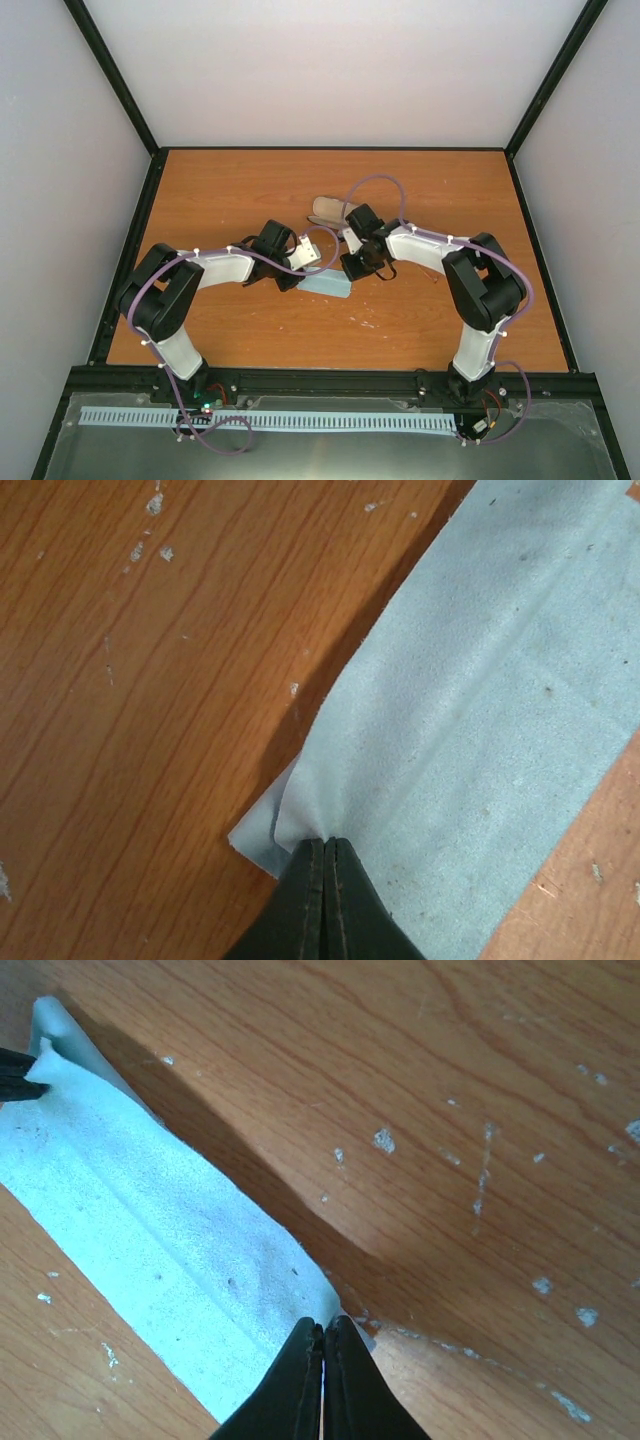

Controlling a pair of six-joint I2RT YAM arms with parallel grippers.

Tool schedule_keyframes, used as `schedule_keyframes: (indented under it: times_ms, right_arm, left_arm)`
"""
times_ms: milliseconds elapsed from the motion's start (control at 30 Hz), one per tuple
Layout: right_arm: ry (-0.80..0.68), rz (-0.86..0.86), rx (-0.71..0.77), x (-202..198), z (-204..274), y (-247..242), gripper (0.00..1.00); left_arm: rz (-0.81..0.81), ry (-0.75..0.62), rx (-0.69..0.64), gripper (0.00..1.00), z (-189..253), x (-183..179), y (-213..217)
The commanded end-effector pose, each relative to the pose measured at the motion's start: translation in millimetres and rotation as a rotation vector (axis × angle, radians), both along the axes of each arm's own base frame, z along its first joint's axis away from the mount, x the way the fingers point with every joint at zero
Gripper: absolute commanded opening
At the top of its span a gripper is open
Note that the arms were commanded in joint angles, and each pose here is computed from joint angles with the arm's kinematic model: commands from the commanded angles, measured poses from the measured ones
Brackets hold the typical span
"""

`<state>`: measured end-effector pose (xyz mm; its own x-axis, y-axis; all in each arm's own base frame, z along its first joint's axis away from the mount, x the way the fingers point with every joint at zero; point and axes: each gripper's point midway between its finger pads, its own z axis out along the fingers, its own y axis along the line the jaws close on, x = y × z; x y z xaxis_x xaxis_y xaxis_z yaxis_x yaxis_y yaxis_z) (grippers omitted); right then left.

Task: Organize the sunglasses
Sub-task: Fold the glasses cleaning cloth at the center of the board.

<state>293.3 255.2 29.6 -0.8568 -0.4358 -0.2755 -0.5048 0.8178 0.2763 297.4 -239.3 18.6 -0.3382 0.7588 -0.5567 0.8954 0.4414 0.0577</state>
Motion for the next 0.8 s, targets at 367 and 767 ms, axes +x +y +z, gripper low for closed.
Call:
schedule_keyframes:
  times_ms: [367,767]
  right_arm:
    - [-0.106,-0.134,-0.008,38,16,4,0.07]
    - [-0.099,-0.201,-0.026,49,9,4,0.1]
  left_arm:
    - [-0.071,-0.098,-0.013,0.02,9,-5,0]
    - [-0.19,-0.191,-0.047,0.02,19,-12,-7]
